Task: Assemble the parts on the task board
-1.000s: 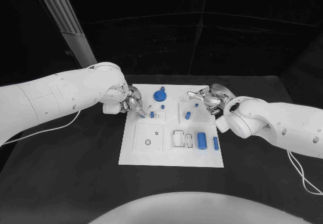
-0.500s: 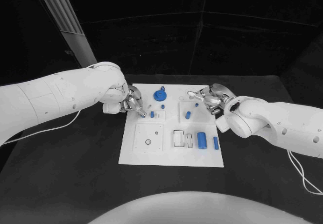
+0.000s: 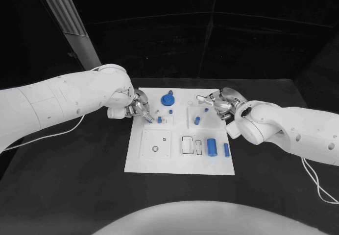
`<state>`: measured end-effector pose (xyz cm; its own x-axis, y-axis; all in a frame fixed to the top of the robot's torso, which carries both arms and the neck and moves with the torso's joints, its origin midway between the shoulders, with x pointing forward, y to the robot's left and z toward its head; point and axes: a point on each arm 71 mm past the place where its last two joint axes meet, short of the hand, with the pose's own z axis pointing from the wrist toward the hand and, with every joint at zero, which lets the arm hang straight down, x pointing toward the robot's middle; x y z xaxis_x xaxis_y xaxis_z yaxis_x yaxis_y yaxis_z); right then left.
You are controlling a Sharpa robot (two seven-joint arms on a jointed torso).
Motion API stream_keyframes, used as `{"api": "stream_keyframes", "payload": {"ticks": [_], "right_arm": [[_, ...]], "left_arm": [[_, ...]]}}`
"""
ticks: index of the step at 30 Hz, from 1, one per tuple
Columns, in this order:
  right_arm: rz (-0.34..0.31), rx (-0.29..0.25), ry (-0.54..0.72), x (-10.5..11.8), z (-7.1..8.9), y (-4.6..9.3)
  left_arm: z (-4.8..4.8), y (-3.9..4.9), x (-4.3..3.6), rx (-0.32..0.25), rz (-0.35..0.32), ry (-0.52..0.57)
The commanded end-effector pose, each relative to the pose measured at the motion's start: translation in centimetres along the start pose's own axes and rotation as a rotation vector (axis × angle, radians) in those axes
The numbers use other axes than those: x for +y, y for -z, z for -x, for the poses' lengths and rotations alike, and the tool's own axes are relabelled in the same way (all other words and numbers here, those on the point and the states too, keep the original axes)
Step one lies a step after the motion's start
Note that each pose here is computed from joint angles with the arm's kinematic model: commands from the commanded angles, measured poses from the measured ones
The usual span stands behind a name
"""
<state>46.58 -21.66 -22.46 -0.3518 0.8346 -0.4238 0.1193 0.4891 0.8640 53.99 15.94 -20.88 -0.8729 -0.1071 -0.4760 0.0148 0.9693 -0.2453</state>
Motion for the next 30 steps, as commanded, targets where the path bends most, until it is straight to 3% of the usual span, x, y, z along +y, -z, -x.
{"api": "stream_keyframes", "payload": {"ticks": [1, 30], "right_arm": [[0.007, 0.005, 0.003, 0.16, -0.05, 0.02], [0.007, 0.007, 0.003, 0.16, -0.07, 0.01]], "left_arm": [[-0.70, -0.53, 0.78, 0.028, 0.064, -0.027], [-0.68, -0.61, 0.78, 0.006, 0.086, -0.015]]}}
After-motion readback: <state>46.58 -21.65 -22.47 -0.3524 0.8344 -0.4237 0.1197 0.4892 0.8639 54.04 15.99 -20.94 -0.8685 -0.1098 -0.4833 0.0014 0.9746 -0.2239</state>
